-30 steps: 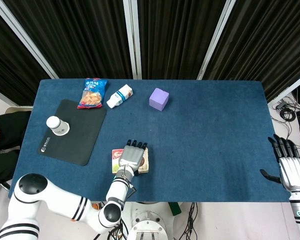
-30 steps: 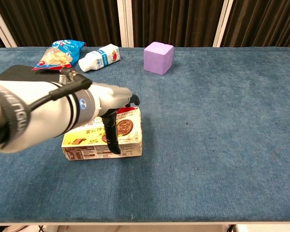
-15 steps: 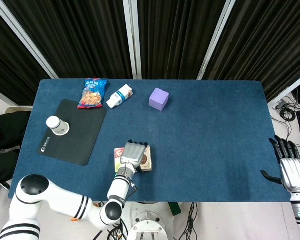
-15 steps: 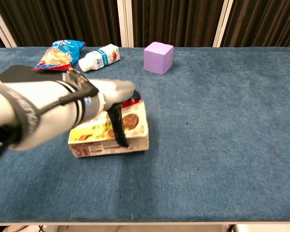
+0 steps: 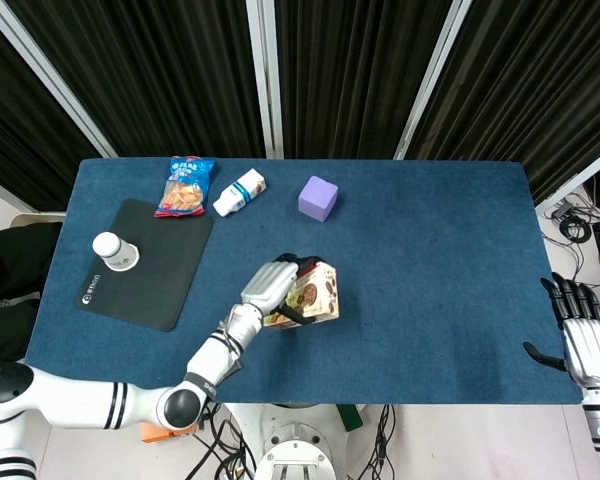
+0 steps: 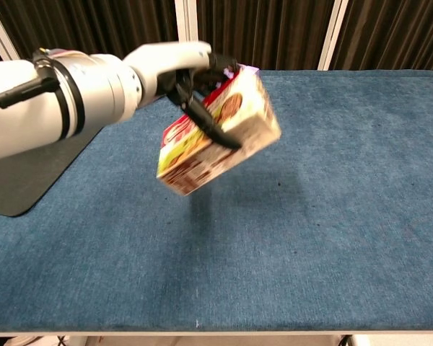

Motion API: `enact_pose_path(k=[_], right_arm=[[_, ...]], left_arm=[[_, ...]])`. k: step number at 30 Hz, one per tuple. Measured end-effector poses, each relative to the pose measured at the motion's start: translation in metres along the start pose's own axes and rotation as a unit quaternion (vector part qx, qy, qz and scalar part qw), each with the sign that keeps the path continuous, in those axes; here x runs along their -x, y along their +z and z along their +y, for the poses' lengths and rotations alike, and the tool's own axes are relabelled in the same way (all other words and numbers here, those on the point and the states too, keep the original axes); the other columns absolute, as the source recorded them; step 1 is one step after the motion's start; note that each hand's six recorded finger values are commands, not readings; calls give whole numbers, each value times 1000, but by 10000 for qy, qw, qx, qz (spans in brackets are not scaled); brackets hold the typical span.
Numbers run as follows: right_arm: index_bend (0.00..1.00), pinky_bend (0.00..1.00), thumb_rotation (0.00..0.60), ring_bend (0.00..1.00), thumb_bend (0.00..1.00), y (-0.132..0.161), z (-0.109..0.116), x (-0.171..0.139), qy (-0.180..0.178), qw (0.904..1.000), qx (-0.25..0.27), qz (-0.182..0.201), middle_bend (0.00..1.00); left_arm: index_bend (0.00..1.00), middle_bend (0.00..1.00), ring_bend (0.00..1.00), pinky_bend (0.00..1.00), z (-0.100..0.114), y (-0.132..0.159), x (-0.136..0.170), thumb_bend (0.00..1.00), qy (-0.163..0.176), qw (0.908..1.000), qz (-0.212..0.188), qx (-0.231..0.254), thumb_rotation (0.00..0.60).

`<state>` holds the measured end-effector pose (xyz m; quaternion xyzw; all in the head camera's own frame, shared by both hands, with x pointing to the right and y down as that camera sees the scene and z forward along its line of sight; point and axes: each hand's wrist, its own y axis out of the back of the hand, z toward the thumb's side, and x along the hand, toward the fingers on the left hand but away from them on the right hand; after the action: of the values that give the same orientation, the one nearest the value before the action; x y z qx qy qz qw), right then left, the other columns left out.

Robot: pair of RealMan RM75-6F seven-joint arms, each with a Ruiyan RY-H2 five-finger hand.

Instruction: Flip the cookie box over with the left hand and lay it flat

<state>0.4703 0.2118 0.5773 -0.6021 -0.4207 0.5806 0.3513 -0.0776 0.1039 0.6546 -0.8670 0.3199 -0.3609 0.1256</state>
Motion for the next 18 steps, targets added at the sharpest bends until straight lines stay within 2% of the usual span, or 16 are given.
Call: enact_pose_path(k=[5,9,18], right_arm=[[0,0,600,0,277,0,4,-2,-39,10000,-31,-78,0],[0,0,600,0,277,1,6,-2,-48,9999,-55,-112,0],[0,0,600,0,277,6,10,-1,-63,9998,-97,-139,0]], left_arm=[[280,289,124,52,11,-14,-8,111,259,9963,-478,659,600],[280,279,109,23,11,-41,-15,80,370,9923,-669,978,600],[280,279,110,12,-8,-93,-25,36,397,9915,-738,992,600]])
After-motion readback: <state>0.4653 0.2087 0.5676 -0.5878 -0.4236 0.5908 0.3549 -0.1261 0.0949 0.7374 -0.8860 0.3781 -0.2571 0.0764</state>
